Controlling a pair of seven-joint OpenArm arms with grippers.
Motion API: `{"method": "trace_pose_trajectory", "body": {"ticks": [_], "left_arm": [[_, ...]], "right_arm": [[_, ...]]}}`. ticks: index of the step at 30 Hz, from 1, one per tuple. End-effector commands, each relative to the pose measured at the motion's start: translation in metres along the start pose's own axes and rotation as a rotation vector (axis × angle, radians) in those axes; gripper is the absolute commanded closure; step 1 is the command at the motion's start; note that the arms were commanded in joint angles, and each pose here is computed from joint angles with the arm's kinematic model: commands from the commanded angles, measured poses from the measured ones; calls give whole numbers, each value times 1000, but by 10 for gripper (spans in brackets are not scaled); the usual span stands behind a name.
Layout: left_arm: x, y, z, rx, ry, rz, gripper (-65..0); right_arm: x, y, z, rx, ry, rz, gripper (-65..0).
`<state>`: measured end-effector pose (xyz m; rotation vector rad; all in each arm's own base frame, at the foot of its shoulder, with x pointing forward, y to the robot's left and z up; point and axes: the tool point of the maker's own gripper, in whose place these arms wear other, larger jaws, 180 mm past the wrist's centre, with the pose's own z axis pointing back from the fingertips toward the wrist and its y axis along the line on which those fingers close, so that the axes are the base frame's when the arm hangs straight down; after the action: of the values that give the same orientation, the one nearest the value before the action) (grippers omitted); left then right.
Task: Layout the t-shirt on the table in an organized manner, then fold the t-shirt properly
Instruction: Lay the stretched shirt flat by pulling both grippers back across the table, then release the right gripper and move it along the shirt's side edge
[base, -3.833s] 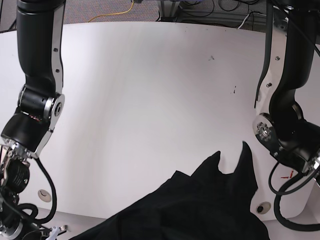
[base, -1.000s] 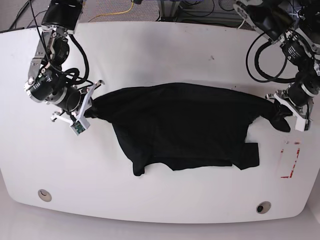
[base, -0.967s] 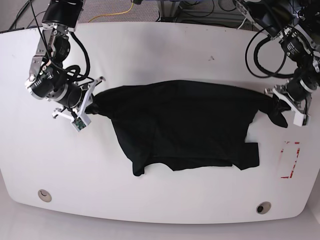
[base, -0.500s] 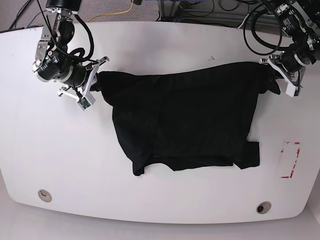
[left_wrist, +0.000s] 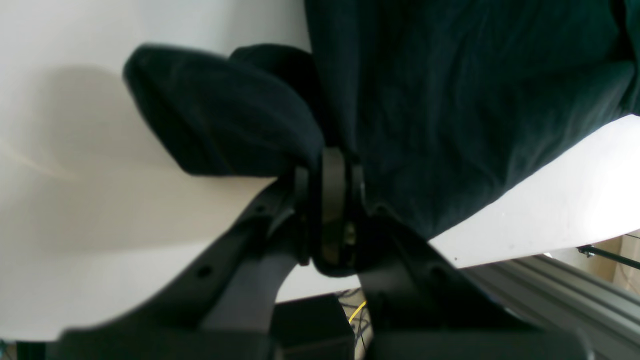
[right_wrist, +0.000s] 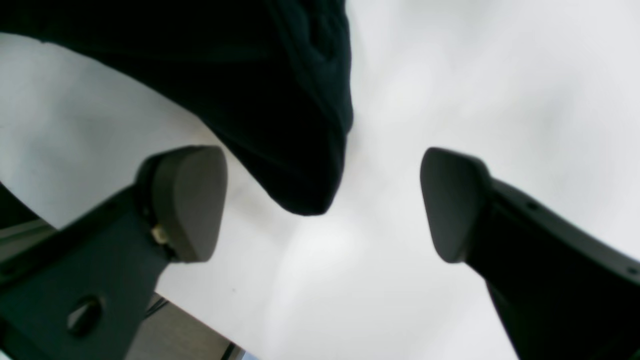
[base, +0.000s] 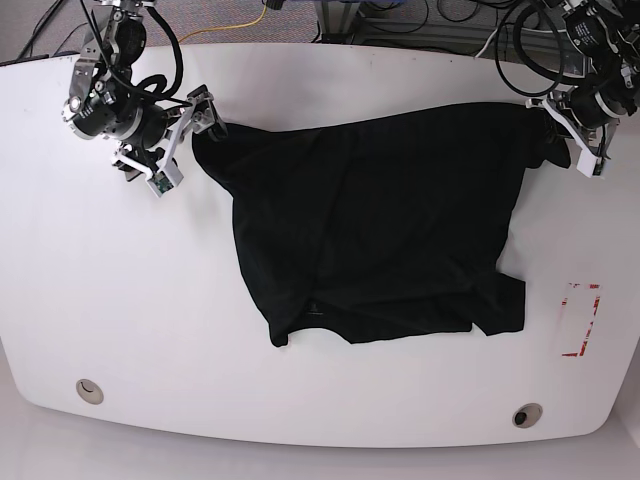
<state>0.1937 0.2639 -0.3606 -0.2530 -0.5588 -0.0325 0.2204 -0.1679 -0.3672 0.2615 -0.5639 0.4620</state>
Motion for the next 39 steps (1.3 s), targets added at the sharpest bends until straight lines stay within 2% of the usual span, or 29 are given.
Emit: {"method": "trace_pose_trajectory", "body": {"ticks": [1, 5, 12, 17, 26, 30, 39], "left_arm": [[7, 5, 8, 16, -19, -33, 0], [6, 6, 9, 18, -15, -35, 0], [-2, 7, 10, 20, 6, -30, 0], [-8, 5, 10, 18, 19, -23, 0], [-25, 6, 12, 21, 55, -10, 0], [-25, 6, 12, 20, 56, -8, 0], [-24, 6, 12, 20, 52, -10, 0]], "right_arm": [[24, -14, 18, -55, -94, 17, -583], [41, -25, 26, -90, -150, 5, -588], [95, -48, 35, -108, -299, -4, -590], [139, -60, 21, -63, -367, -26, -590], [191, -75, -25, 87, -344, -103, -585], [210, -81, -40, 138, -382, -155, -585], [218, -75, -76, 213, -346, -187, -585]]}}
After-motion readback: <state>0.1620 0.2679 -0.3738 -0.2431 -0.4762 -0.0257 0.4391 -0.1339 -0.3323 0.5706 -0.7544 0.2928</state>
